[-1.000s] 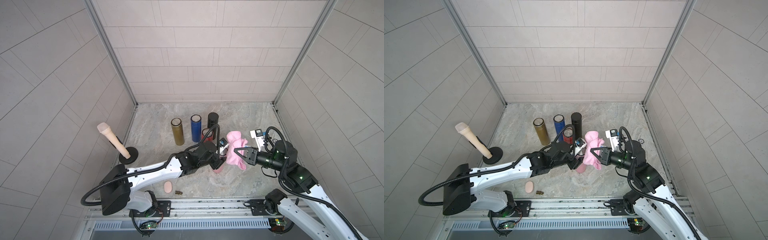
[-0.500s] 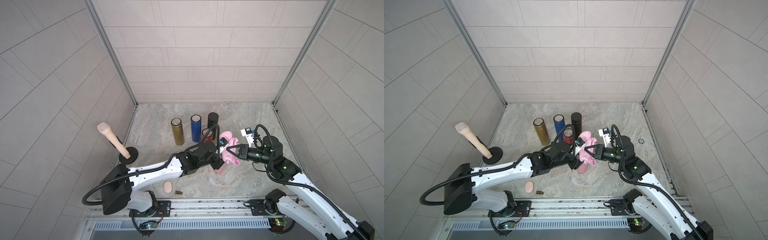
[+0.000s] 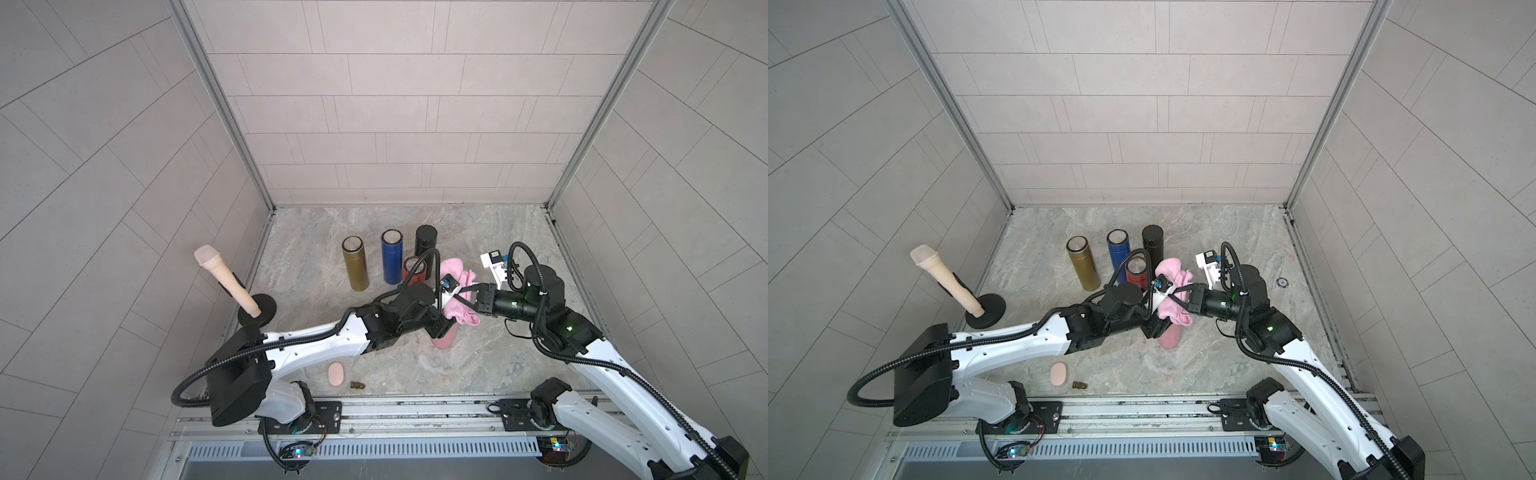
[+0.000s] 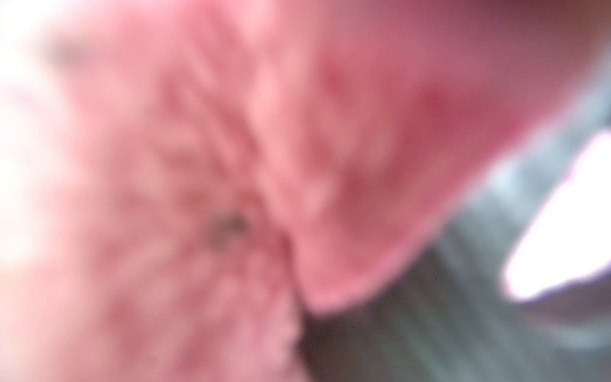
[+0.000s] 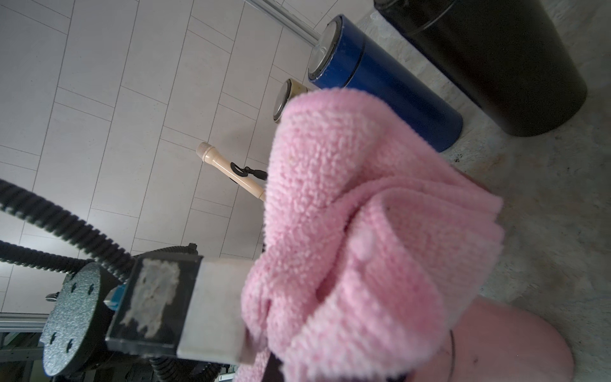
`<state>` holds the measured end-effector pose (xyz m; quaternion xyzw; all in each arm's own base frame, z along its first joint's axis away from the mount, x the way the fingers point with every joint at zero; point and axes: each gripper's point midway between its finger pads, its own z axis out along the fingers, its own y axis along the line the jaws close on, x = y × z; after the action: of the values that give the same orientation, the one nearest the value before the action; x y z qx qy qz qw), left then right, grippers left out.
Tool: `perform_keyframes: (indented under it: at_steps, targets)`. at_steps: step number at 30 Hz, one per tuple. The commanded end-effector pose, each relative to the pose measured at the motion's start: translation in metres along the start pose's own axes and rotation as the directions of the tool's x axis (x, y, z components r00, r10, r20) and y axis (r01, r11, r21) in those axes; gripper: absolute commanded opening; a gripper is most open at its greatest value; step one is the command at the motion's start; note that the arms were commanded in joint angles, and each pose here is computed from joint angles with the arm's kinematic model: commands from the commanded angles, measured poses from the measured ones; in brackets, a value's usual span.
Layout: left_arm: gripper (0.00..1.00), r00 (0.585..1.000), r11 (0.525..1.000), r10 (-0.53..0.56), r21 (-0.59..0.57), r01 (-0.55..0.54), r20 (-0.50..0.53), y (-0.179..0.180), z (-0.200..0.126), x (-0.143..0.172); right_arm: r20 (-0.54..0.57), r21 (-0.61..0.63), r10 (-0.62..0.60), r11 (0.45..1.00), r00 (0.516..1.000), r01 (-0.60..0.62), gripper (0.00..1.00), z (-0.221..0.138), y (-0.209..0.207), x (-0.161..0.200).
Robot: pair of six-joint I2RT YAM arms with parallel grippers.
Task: Wipe the surface of the thermos
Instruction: Wipe the dirt from the surface of the thermos.
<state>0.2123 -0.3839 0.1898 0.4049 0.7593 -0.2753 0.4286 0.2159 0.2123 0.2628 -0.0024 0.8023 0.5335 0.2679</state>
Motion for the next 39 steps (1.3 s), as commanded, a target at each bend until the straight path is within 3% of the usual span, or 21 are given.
perform_keyframes:
  at_steps: [1,4,9,14,19,29,32,39]
  targets:
    - [0.0,1.0,0.998,-0.004,0.056,0.003,0.013,-0.012,0.001,-0.001,-0.049,0.173,-0.005,0.985,0.999,0.013,0.0,-0.009,-0.032,0.015]
    - [0.0,1.0,0.997,-0.006,0.072,0.006,0.004,-0.015,0.003,0.001,-0.032,0.302,-0.03,0.952,0.999,0.039,0.0,-0.013,-0.056,0.011]
    - [0.0,1.0,0.996,-0.014,0.088,0.013,0.005,-0.018,0.003,0.001,0.039,0.236,-0.058,0.971,0.998,0.047,0.0,0.006,-0.035,-0.025]
    - [0.0,1.0,0.995,-0.02,0.094,0.019,0.011,-0.019,0.004,-0.001,-0.023,0.191,-0.079,0.978,0.997,0.082,0.0,0.026,-0.009,-0.042]
    - [0.0,0.999,0.998,-0.033,0.062,0.032,0.021,-0.015,0.007,-0.002,-0.073,0.182,-0.083,0.979,0.994,0.095,0.0,0.028,-0.011,-0.025]
    - [0.0,0.999,0.999,-0.035,0.025,0.034,0.031,-0.008,0.008,-0.004,-0.074,0.166,-0.054,0.984,0.996,0.066,0.0,-0.033,-0.014,0.036]
    - [0.0,0.999,0.999,-0.029,0.037,0.028,0.03,-0.01,0.008,-0.005,0.006,0.131,-0.078,0.988,0.997,0.077,0.0,-0.042,-0.009,0.034]
    - [0.0,1.0,0.998,-0.003,0.066,0.003,0.0,-0.016,0.012,-0.001,0.023,0.186,-0.125,0.975,0.992,0.118,0.0,-0.023,-0.011,0.005]
